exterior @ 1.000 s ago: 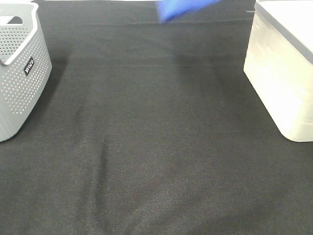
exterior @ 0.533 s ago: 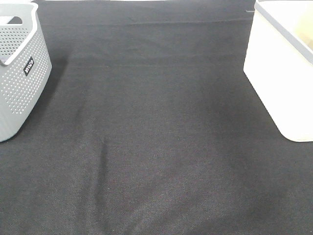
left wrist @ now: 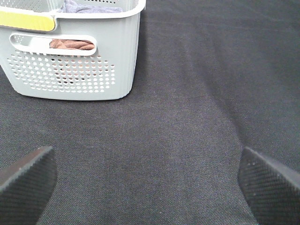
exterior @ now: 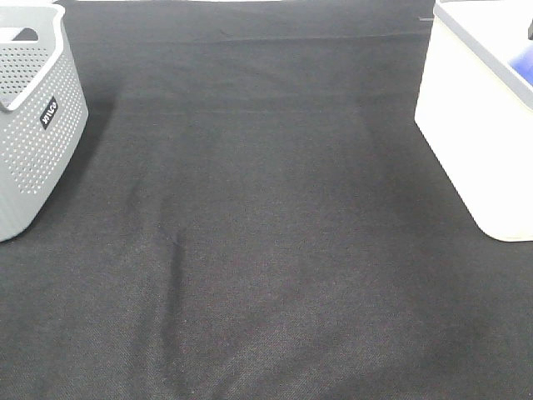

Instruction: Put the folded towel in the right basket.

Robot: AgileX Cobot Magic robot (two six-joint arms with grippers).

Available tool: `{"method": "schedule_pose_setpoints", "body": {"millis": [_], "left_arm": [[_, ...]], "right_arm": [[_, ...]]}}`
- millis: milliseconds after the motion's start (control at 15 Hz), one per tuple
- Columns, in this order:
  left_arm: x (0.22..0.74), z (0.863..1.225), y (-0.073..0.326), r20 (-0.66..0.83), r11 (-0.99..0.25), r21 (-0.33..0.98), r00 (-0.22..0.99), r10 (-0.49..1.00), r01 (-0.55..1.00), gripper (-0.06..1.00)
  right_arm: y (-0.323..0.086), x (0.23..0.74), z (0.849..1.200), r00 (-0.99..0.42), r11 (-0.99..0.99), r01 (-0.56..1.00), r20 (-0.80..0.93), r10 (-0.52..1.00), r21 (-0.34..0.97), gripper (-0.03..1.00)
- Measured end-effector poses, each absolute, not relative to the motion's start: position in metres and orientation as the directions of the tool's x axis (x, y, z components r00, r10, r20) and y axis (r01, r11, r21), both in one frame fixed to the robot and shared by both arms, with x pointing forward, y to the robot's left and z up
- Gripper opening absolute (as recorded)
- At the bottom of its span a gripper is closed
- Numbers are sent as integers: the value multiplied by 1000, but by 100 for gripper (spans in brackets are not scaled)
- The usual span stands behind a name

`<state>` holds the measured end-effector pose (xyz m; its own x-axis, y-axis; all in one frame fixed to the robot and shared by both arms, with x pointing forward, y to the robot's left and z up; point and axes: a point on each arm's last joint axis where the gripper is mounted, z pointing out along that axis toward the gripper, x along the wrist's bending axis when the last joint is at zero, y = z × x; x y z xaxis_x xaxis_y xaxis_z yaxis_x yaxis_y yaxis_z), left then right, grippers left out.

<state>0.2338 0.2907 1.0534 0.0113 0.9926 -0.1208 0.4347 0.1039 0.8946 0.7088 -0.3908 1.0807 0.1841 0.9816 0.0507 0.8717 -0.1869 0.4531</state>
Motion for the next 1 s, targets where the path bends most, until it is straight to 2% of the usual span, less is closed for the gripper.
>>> {"method": "schedule_pose_setpoints", "body": {"millis": [200,333,400,533,800,1000], "left_arm": [[234,1053,291,-121,104,895,11,993,435,97],[234,1053,291,-121,104,895,11,993,435,97],[234,1053,291,-121,104,895,11,993,435,97],[234,1053,291,-121,104,895,11,993,435,97],[234,1053,291,-121,104,895,11,993,435,97],[234,1053,291,-121,104,895,11,993,435,97]], "right_arm": [[-378,706,1093,164,-164,864,43,986,475,95],[-339,706,1105,81,-83,863,25,996,499,95],[-305,703,1113,14,-12,858,0,1000,513,95],[-275,691,1128,-51,43,846,0,999,531,95],[-275,650,1146,-44,26,854,21,999,519,95],[-276,566,1150,-43,11,890,61,997,456,95]]}}
